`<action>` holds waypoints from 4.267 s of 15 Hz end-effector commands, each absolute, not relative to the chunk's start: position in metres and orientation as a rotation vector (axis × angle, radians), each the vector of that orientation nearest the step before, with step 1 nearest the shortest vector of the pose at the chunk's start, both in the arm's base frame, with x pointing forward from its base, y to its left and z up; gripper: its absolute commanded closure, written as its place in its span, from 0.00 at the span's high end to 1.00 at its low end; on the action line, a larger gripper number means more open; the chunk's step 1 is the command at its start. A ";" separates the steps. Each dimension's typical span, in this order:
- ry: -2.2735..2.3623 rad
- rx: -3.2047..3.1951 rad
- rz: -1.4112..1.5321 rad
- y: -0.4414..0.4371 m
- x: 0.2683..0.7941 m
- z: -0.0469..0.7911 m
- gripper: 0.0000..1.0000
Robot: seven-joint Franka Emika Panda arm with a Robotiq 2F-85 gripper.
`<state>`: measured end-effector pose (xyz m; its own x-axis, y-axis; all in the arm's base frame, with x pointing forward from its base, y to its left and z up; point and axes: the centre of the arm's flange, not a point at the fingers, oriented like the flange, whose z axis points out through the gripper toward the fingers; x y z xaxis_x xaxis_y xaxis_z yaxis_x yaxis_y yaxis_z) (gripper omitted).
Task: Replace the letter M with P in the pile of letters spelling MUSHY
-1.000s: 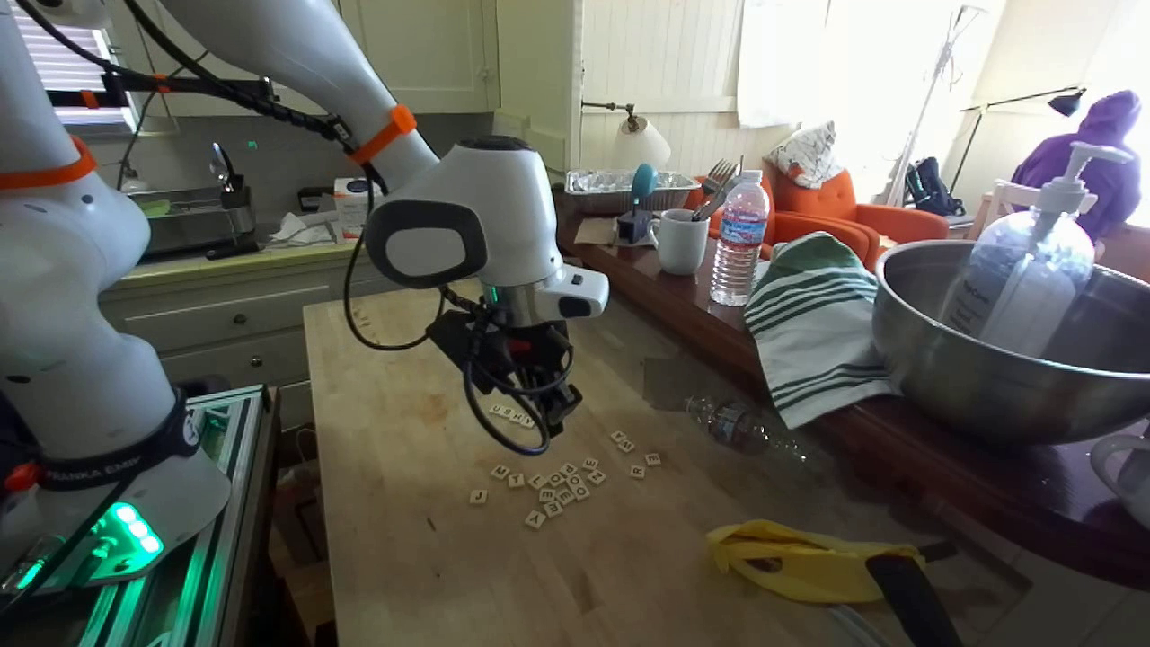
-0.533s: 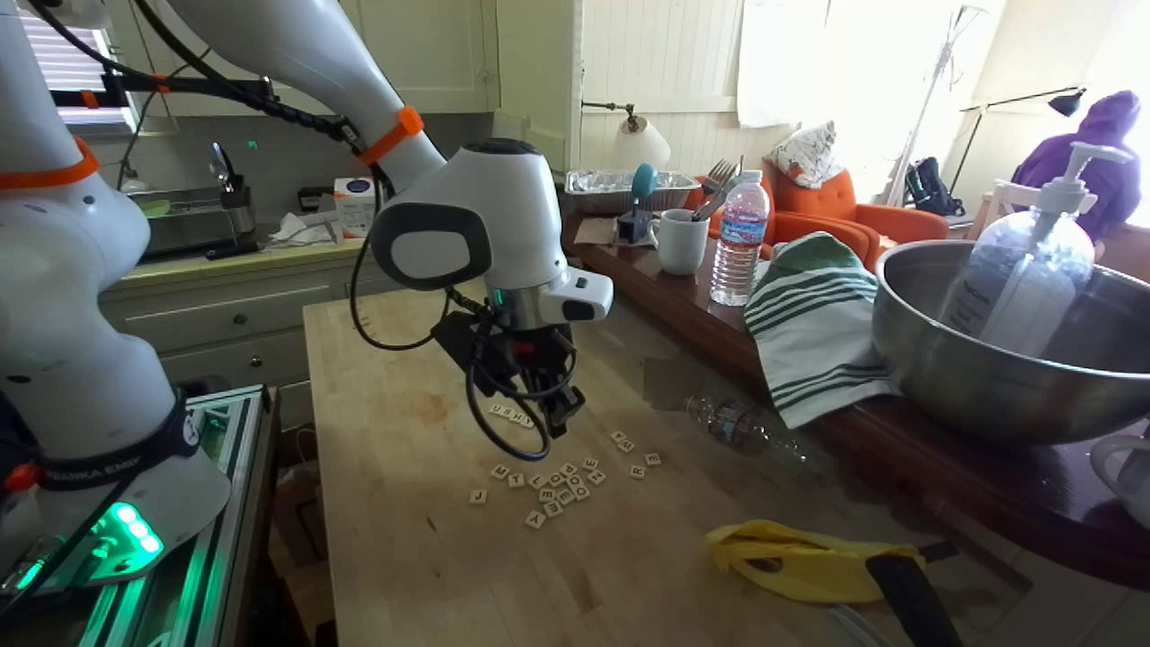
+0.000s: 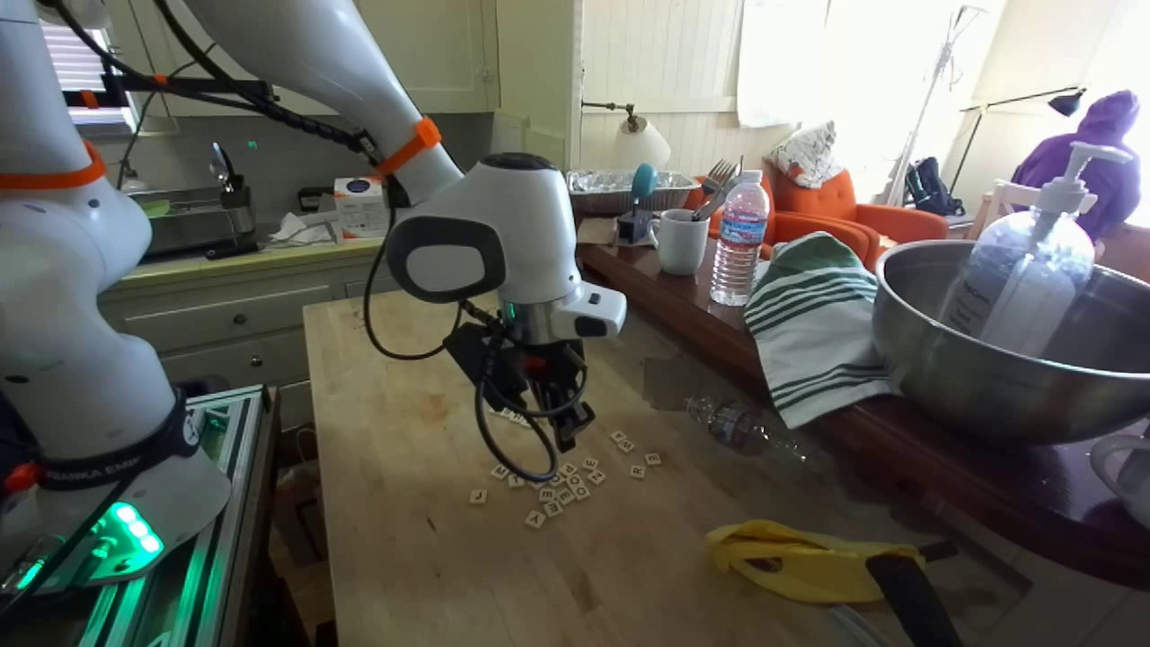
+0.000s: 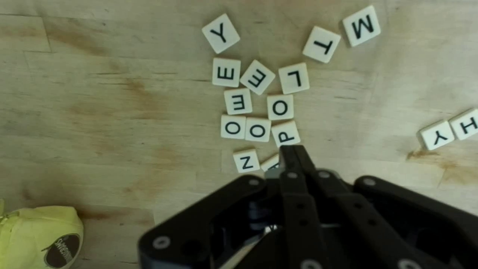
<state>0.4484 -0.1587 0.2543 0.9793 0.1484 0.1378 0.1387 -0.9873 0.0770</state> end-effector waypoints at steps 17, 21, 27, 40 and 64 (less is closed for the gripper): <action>0.537 3.064 0.139 -0.142 0.472 0.195 0.00; 0.849 2.991 0.133 -0.121 0.475 0.193 0.00; 1.285 2.823 0.112 -0.088 0.475 0.189 0.00; 1.999 2.387 0.044 -0.003 0.463 0.186 0.00; 1.492 2.782 0.171 0.006 0.476 0.215 0.00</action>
<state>0.4738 0.0029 0.2202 0.5003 0.8601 0.0998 0.8599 -0.5070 0.0594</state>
